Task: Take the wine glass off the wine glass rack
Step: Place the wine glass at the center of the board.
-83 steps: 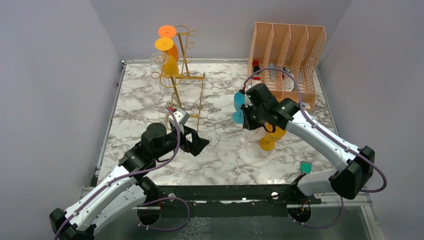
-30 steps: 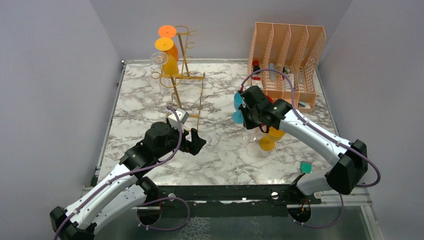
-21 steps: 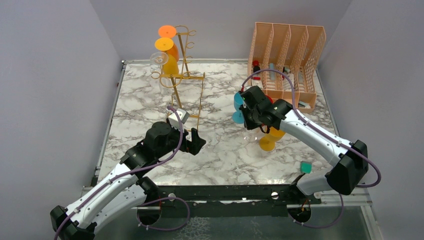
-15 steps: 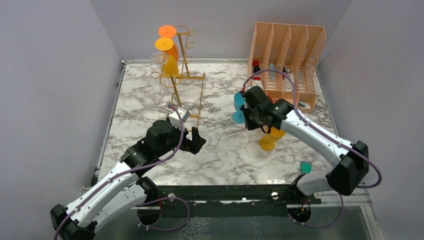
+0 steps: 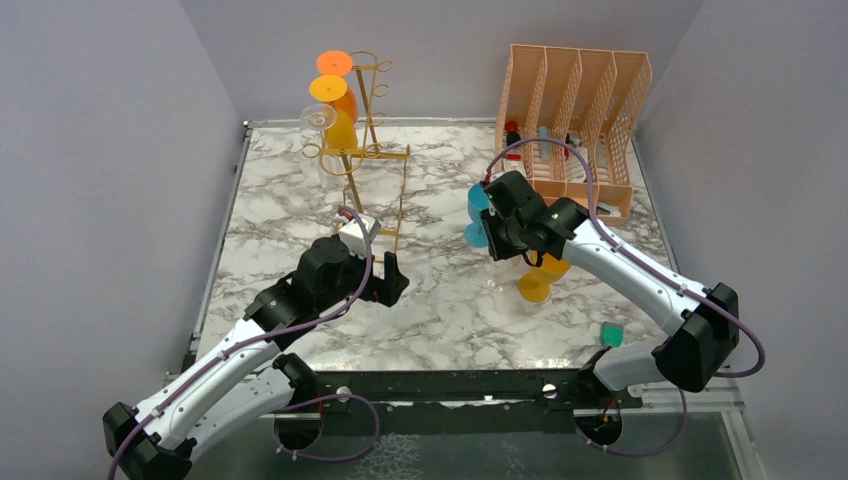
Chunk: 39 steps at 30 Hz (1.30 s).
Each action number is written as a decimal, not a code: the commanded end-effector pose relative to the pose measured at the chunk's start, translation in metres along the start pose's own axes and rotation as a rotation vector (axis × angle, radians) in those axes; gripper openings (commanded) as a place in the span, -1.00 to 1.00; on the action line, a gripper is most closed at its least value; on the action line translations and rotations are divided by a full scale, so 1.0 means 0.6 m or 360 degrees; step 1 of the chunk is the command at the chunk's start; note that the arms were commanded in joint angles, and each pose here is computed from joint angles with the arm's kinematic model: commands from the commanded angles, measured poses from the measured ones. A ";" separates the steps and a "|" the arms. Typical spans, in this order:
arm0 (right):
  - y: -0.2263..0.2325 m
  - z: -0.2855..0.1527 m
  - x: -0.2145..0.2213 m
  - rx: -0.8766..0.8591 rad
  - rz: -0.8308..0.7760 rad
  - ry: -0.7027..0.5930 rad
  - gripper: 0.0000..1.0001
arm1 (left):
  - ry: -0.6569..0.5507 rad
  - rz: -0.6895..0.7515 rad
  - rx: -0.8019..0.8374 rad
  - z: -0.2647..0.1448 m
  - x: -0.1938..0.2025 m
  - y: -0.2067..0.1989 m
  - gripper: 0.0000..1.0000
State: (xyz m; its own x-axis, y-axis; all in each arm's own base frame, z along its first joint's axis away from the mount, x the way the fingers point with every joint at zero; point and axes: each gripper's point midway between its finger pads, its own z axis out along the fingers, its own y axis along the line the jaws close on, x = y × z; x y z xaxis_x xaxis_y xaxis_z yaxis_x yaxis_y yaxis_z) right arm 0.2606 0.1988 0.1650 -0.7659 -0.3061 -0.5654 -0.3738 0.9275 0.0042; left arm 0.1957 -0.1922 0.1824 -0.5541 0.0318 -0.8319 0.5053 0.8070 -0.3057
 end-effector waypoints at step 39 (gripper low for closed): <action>0.043 -0.191 -0.122 -0.0510 0.0147 -0.0967 0.59 | -0.0267 -0.1109 -0.0922 -0.019 0.053 0.252 0.98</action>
State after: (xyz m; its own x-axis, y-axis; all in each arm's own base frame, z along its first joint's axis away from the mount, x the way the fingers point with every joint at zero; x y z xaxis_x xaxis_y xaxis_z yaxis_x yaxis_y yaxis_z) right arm 0.2432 0.2246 0.2812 -0.4871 -0.0214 -0.8731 -0.5235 0.8073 0.2723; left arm 0.2383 -0.0794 0.1055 -0.5222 -0.5481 -0.6534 -0.3400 0.8364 -0.4298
